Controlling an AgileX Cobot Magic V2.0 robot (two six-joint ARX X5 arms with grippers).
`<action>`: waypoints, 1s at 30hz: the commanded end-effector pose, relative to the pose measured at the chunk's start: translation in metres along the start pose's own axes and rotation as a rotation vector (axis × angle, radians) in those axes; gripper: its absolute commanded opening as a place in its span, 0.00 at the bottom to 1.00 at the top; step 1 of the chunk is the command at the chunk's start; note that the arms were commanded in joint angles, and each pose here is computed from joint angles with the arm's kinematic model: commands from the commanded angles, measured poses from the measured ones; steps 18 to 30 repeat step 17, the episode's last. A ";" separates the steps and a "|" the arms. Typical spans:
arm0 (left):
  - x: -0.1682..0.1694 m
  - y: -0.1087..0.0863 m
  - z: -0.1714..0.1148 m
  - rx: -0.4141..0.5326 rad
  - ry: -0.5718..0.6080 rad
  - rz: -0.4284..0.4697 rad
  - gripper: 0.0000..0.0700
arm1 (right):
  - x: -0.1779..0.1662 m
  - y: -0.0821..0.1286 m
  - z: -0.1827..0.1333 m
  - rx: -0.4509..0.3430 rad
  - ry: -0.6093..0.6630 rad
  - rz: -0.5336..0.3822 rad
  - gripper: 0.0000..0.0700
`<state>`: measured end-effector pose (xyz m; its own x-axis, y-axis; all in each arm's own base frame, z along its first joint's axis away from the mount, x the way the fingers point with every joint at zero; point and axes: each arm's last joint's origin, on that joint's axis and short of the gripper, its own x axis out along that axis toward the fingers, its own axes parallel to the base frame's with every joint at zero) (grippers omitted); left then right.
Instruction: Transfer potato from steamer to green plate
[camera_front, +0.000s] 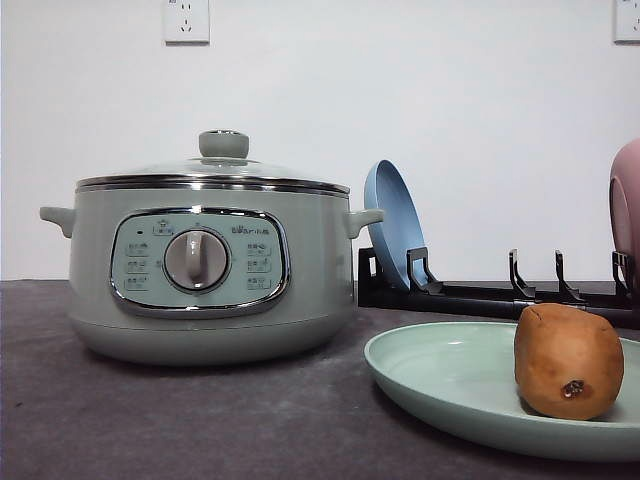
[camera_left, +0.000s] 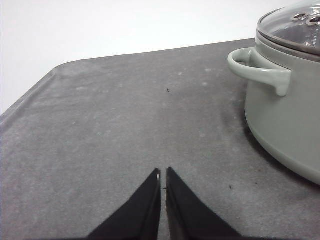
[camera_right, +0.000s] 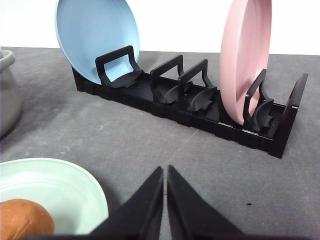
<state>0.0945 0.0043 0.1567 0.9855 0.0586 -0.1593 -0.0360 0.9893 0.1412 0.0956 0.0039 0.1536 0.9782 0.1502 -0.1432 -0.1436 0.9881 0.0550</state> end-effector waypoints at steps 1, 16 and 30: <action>0.002 -0.001 -0.007 0.002 0.027 -0.003 0.02 | 0.000 0.000 -0.001 -0.008 -0.002 0.002 0.00; 0.002 -0.001 -0.007 0.002 0.026 -0.003 0.02 | 0.000 0.000 -0.001 -0.008 -0.002 0.002 0.00; 0.002 -0.001 -0.007 0.002 0.026 -0.003 0.02 | 0.000 0.000 -0.001 -0.008 -0.002 0.002 0.00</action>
